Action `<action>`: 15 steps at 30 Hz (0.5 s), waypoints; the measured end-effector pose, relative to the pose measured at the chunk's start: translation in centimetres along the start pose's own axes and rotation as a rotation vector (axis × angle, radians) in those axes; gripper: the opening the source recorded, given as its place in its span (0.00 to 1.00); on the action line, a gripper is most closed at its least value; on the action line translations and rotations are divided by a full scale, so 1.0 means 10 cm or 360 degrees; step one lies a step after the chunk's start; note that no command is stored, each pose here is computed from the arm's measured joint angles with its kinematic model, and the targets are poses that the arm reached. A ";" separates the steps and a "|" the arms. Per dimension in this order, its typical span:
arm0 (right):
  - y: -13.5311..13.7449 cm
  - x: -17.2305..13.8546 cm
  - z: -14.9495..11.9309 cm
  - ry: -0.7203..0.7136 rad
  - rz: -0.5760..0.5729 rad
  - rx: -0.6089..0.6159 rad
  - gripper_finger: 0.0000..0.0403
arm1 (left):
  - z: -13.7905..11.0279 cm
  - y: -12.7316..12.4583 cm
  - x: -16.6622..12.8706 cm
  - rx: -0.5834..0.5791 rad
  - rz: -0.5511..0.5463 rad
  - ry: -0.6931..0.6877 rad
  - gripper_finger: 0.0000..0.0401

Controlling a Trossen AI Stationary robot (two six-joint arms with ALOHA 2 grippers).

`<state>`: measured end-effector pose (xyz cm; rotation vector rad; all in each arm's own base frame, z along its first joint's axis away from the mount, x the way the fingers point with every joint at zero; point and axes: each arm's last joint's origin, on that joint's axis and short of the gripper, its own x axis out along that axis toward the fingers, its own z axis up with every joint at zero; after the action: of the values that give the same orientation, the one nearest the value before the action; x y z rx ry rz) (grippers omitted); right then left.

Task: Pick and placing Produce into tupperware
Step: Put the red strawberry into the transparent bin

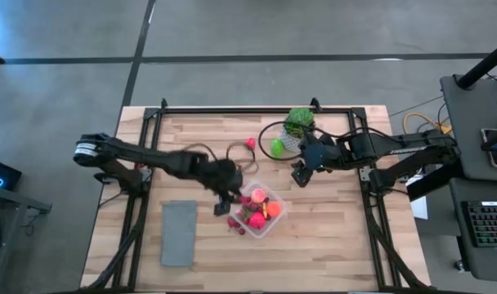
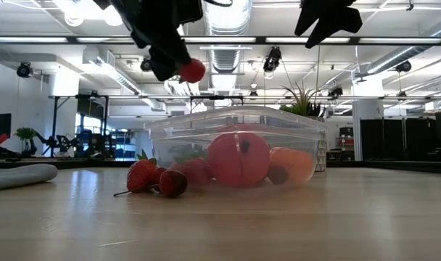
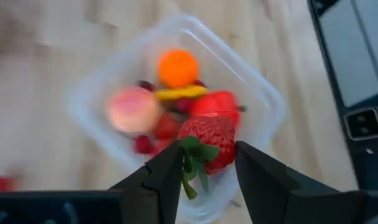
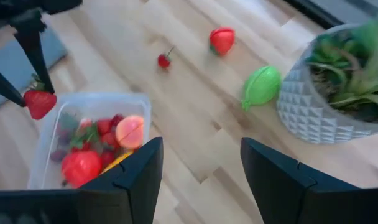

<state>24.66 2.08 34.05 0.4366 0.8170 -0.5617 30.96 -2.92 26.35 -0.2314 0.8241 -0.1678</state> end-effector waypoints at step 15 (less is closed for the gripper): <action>0.11 -0.05 -0.13 0.0194 0.0205 -0.0169 0.52 | -0.17 -0.17 0.48 -0.0429 0.0087 0.0167 0.39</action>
<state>24.34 3.81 33.75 0.4256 0.9240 -0.3733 32.84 -5.97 22.33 -0.4557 0.9564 -0.0168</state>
